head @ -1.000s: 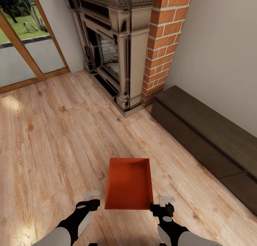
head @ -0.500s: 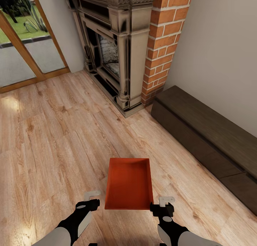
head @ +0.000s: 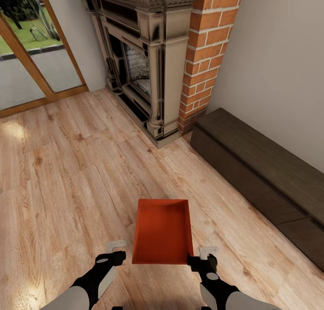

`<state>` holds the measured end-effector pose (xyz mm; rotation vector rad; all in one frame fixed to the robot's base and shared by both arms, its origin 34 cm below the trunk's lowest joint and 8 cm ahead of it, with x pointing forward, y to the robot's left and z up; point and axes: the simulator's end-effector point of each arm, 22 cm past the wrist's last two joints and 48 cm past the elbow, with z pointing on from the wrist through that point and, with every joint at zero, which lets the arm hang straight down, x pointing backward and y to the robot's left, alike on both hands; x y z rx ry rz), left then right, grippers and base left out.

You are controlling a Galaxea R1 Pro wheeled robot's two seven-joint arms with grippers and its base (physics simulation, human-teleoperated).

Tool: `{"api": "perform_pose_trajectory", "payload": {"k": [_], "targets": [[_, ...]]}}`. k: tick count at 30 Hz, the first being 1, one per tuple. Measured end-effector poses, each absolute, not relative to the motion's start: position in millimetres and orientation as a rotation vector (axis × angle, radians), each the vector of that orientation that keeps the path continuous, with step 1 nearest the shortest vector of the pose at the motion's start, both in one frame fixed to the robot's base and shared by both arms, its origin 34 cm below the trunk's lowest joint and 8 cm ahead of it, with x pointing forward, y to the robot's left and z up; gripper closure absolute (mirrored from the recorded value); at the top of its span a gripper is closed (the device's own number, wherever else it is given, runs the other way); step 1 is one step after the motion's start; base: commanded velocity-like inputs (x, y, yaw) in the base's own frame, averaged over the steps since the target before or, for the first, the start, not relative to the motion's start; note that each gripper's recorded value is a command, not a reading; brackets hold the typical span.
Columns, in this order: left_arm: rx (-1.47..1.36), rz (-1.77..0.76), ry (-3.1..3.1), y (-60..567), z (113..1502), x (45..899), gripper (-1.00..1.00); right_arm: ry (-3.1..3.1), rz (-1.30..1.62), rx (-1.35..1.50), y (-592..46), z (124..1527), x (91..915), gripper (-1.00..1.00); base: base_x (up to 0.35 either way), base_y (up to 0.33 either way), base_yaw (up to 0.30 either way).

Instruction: Move the two storage containers from the living room to the garage. In the garage, place one container on the floor and stack the other container on top of it (either order is fine).

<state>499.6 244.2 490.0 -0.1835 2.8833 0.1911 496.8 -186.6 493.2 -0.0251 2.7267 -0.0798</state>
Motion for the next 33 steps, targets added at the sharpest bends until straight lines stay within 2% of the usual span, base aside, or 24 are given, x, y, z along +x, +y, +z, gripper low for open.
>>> {"api": "perform_pose_trajectory", "payload": {"k": [16,33], "targets": [[-0.177,0.189,2.883,243.5,490.1,499.8,-1.00,2.717,-0.032,-0.035,-181.1,493.6,498.7,-1.00,0.107,0.000,0.000],[-0.190,0.195,2.884,244.6,490.0,499.2,-1.00,2.717,-0.032,-0.035,-181.1,493.5,498.8,-1.00,0.009,0.000,0.000]]}}
